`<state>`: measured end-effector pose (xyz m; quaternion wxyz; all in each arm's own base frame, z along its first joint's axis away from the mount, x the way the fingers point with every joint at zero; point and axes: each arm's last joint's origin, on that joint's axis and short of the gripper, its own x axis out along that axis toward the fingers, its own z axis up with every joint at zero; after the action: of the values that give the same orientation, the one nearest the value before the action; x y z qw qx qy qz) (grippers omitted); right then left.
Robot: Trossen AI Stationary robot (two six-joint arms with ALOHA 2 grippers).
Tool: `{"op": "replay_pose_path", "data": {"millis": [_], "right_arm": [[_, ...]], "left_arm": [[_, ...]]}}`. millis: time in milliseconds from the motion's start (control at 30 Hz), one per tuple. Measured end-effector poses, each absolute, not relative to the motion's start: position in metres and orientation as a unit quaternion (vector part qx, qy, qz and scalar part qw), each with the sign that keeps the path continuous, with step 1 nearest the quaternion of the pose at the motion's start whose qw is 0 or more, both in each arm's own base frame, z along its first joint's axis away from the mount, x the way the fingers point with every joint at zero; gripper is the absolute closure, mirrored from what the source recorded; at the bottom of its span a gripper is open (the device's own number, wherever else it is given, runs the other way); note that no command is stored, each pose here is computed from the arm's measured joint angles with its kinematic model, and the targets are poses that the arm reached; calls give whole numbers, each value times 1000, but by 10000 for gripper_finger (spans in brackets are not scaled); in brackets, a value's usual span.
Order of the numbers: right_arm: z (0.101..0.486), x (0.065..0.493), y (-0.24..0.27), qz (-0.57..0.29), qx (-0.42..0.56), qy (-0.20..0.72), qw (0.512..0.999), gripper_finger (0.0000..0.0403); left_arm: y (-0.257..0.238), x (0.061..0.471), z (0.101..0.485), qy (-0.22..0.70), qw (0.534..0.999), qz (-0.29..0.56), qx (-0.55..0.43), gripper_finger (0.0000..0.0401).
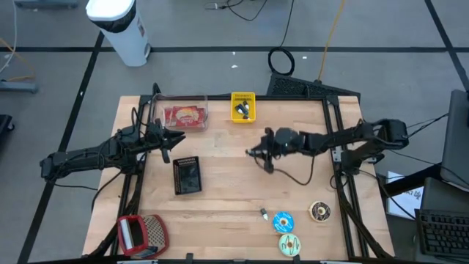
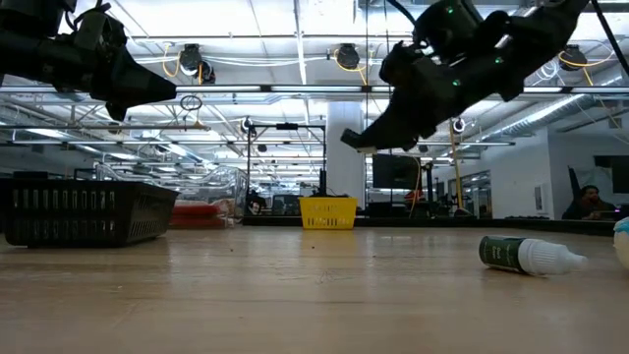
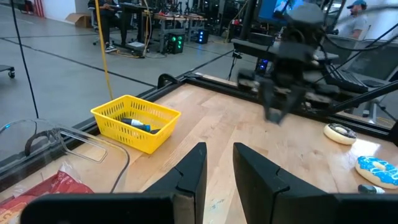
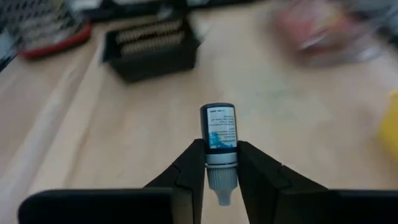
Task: Pick & Place Food Item
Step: Put the brown food coloring bottle into the yellow bin
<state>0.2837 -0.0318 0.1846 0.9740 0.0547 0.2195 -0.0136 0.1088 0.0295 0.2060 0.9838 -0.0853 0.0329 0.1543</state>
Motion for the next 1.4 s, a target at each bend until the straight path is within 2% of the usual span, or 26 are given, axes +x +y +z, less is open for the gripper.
{"op": "replay_pose_path", "data": {"millis": [267, 667, 867, 1033, 1267, 1400], "right_arm": [[205, 285, -75, -80, 40, 106, 990, 339], [232, 314, -146, -134, 76, 168, 974, 337], [215, 333, -185, -162, 76, 208, 962, 336], [185, 340, -211, -185, 103, 240, 947, 340], [157, 343, -219, -191, 127, 270, 935, 336], [155, 342, -218, -191, 130, 275, 933, 338]], "left_arm": [[29, 109, 206, 33, 984, 154, -85, 323], [29, 109, 206, 33, 984, 154, -85, 323], [29, 109, 206, 33, 984, 154, -85, 322], [29, 109, 206, 33, 984, 154, -85, 323], [29, 109, 206, 33, 984, 154, -85, 322], [29, 109, 206, 33, 984, 154, -85, 322]]}}
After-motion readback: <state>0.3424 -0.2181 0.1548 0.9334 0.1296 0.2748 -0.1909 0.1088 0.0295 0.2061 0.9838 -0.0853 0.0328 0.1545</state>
